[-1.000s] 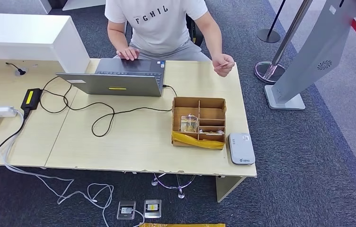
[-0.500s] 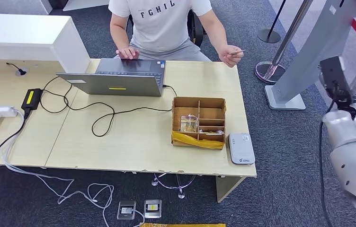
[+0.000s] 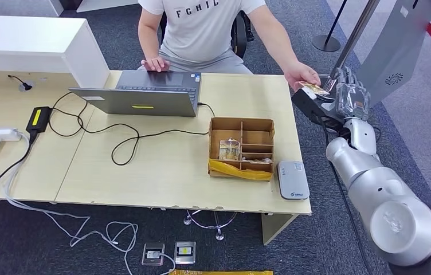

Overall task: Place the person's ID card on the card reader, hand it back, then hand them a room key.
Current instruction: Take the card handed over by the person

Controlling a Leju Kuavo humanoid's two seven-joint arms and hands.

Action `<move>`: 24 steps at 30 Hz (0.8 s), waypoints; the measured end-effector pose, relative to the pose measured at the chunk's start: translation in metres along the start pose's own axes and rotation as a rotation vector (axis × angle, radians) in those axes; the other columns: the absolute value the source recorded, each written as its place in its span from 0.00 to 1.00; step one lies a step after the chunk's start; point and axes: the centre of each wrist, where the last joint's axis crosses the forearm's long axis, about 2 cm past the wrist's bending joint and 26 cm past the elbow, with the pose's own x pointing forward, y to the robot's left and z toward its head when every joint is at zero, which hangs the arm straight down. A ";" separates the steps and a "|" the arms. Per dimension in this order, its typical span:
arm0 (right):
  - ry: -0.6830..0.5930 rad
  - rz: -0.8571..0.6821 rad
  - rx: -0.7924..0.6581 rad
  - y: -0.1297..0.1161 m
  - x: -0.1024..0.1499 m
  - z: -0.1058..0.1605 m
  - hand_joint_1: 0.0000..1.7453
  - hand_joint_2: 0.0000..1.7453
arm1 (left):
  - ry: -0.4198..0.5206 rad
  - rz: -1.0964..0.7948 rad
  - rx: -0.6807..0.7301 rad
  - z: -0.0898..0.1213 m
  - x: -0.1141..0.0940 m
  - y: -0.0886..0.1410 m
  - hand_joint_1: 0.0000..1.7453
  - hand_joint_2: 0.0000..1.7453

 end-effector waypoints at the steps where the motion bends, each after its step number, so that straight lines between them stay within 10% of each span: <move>1: -0.014 0.016 0.015 0.002 0.004 0.001 0.00 1.00 | 0.000 -0.001 0.000 0.000 0.000 0.000 0.00 0.00; 6: 0.005 0.043 0.211 0.030 0.007 0.015 0.00 1.00 | 0.006 -0.010 -0.002 0.000 0.000 0.000 0.00 0.00; 9: 0.258 -0.047 0.453 0.060 -0.022 0.040 0.00 1.00 | 0.014 -0.017 -0.005 0.000 -0.002 -0.001 0.00 0.00; 12: 0.476 -0.114 0.374 0.024 -0.051 0.033 0.00 1.00 | 0.029 -0.021 -0.004 0.001 -0.007 -0.001 0.00 0.00; 16: 0.259 -0.073 0.062 -0.048 -0.003 0.018 0.00 1.00 | 0.037 -0.021 0.006 0.001 -0.010 0.000 0.00 0.00; 24: 0.033 0.045 0.003 -0.044 0.036 0.044 0.00 1.00 | 0.029 -0.019 0.010 0.000 -0.001 -0.001 0.00 0.00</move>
